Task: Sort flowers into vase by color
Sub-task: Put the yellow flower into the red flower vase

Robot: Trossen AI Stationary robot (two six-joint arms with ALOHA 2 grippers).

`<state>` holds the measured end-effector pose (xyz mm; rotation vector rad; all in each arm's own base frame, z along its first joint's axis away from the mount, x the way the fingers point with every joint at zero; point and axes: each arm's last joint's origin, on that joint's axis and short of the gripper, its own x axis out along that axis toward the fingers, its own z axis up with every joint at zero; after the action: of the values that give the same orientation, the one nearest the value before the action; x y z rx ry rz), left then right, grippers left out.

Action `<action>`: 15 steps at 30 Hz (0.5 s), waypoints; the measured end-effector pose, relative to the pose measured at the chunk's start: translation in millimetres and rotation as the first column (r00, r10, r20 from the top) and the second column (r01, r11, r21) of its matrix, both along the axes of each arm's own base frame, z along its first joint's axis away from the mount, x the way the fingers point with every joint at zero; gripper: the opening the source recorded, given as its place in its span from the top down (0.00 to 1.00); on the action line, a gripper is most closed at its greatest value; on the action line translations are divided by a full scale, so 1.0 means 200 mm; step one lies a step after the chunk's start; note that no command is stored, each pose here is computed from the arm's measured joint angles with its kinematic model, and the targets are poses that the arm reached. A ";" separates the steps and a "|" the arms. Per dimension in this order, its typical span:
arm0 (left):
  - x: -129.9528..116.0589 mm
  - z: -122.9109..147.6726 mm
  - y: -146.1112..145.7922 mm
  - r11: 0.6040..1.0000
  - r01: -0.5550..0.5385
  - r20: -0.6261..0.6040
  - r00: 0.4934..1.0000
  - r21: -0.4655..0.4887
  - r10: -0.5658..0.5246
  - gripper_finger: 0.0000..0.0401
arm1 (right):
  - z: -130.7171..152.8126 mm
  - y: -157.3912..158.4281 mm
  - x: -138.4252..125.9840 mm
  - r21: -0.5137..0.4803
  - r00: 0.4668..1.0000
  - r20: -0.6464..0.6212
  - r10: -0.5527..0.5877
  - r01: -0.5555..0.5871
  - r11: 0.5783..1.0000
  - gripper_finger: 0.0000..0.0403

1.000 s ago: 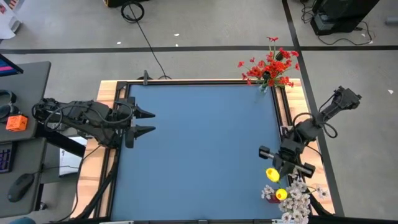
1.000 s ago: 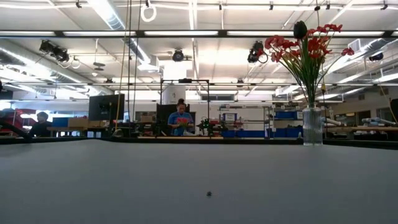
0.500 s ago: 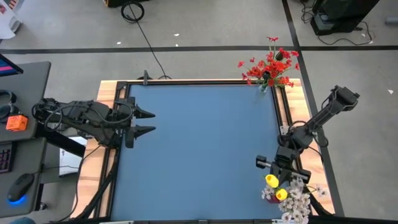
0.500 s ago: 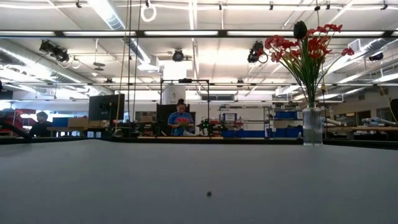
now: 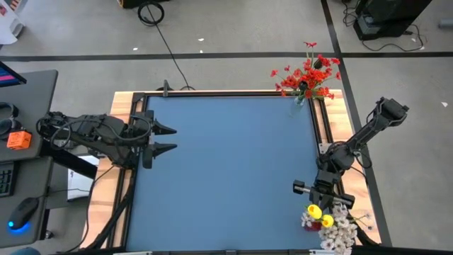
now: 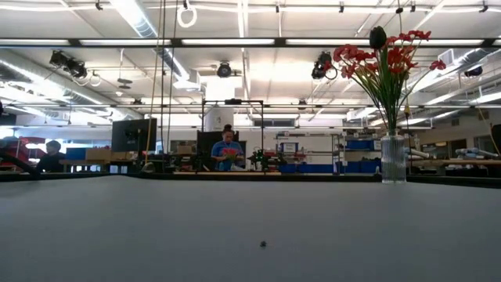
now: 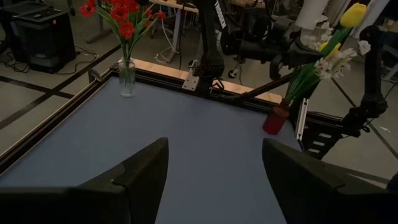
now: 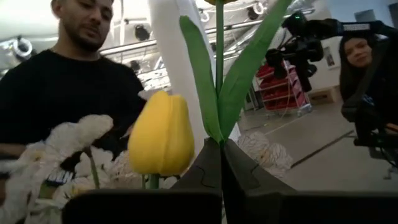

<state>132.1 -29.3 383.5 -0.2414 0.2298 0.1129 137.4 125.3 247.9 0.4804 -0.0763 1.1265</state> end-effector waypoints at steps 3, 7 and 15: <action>0.00 0.00 0.00 1.000 0.000 0.000 1.000 0.000 0.000 0.34 | 0.00 0.00 0.00 -0.022 0.999 0.033 0.015 -0.014 1.000 1.00; 0.00 0.00 0.00 1.000 0.000 0.000 1.000 0.000 0.000 0.34 | 0.00 0.00 -0.01 -0.058 0.995 0.092 0.034 -0.029 0.998 1.00; 0.00 0.00 0.00 1.000 0.000 0.000 1.000 0.000 0.000 0.34 | -0.03 0.01 -0.01 -0.136 0.987 0.138 0.080 -0.061 0.989 0.97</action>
<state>132.1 -29.3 383.5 -0.2412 0.2295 0.1128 135.4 127.9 242.1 0.2864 -0.1103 1.2264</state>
